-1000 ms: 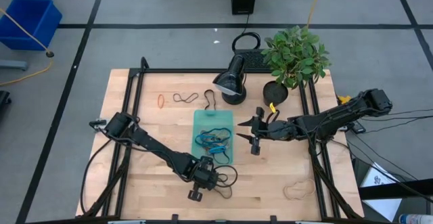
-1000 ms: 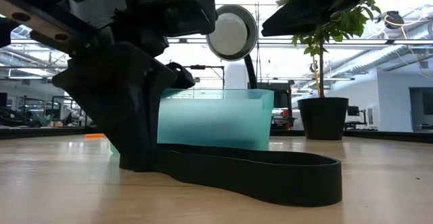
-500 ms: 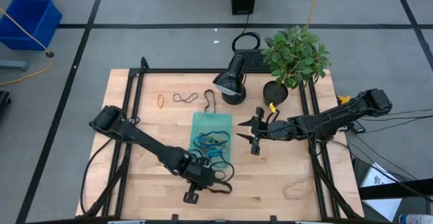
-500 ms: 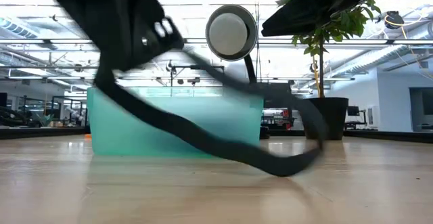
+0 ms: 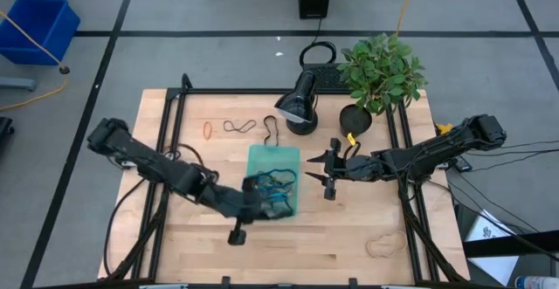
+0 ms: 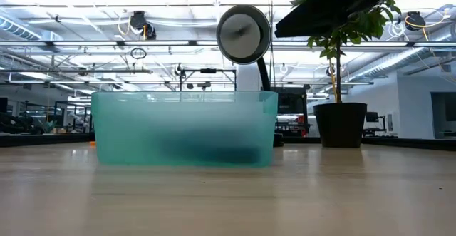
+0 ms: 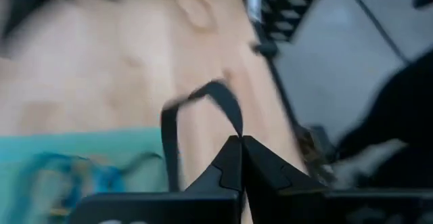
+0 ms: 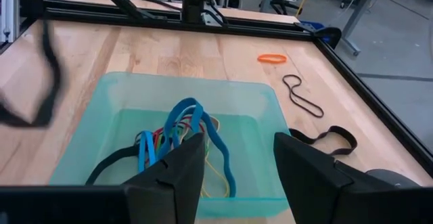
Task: Pick and place rubber bands into bin
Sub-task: Put the bottom black rubber band into the basket
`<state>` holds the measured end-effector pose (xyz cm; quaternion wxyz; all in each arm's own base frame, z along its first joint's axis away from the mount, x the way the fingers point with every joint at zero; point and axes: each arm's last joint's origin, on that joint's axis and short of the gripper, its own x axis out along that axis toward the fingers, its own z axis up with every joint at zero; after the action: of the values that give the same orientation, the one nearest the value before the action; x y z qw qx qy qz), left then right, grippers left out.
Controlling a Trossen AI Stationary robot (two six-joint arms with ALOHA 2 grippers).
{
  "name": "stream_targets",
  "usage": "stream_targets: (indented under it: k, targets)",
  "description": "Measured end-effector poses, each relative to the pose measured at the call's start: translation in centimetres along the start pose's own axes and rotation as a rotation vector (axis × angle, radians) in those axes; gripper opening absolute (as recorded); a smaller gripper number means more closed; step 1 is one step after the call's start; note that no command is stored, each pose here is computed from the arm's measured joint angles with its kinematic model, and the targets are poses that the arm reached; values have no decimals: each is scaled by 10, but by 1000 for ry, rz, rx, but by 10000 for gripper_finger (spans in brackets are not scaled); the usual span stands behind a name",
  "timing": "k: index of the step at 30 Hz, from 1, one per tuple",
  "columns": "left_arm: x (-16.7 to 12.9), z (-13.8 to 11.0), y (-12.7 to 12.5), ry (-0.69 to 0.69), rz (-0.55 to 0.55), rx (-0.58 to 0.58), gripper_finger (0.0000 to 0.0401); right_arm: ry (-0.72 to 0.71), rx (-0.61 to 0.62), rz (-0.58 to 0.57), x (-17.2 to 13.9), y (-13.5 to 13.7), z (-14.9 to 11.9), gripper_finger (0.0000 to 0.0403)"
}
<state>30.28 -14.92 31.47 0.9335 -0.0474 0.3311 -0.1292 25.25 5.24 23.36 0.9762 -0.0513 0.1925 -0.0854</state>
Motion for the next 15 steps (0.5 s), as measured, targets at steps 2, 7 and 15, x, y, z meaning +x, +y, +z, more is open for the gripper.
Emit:
stream_targets:
  k: [2,7,15]
  targets:
    - [-10,4,5,-44,79,29,6,0,0,0,0,0,0,173]
    - [-13,5,20,-33,249,159,6,-1,6,0,0,0,0,172]
    - [10,-8,56,168,406,205,8,-1,11,0,0,0,0,172]
